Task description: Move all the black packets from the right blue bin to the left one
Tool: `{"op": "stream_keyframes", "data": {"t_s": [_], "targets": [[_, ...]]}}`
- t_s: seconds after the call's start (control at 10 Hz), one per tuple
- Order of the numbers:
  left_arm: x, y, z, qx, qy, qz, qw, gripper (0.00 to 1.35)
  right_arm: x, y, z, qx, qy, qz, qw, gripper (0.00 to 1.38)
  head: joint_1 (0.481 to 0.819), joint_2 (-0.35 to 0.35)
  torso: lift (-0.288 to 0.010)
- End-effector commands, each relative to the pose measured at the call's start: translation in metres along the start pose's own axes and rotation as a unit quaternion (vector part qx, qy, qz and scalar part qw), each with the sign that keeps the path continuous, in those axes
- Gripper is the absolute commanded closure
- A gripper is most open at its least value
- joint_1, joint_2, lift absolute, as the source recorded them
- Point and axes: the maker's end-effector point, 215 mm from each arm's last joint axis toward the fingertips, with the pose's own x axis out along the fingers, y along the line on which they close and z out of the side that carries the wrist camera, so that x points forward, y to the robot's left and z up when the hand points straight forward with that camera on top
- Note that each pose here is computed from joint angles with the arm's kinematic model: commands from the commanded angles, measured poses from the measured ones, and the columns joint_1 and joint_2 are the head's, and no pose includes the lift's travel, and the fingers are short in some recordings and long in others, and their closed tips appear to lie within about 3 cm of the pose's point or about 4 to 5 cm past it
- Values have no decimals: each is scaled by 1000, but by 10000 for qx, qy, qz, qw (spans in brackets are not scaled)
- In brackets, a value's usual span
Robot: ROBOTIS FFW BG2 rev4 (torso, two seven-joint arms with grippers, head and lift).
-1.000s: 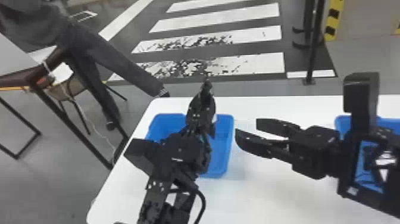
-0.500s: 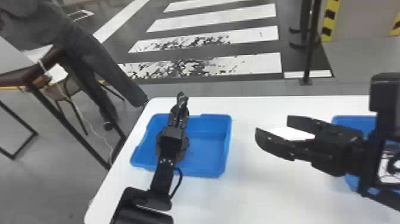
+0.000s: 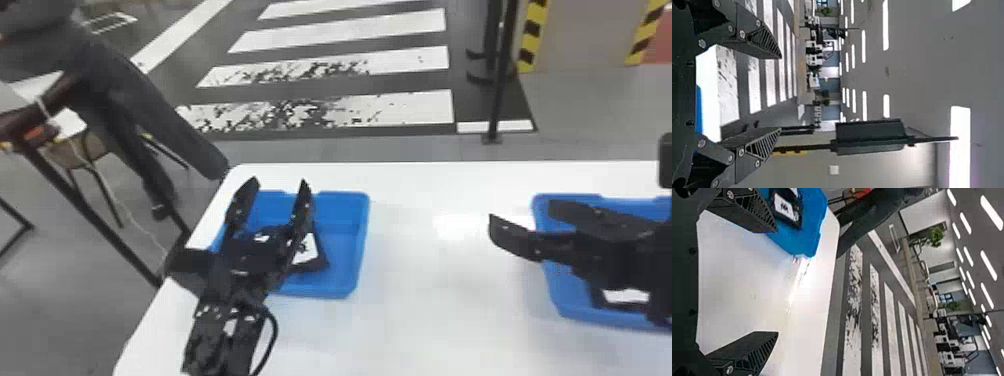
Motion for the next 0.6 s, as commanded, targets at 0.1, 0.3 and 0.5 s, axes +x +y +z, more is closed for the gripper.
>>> {"op": "stream_keyframes", "data": {"t_s": [0.1, 0.3, 0.5], "targets": [[-37, -45, 58, -950, -339, -210, 9947, 82, 5, -71, -35, 246, 553, -794, 9950, 94, 695, 148, -140], [-40, -55, 81, -1133, -577, -326, 9913, 85, 6, -113, -61, 317, 1139, -1310, 9843, 94, 695, 60, -140], [-43, -55, 91, -733, -727, -356, 9940, 88, -2, -125, -90, 361, 1728, -1566, 9718, 94, 695, 19, -140]]}}
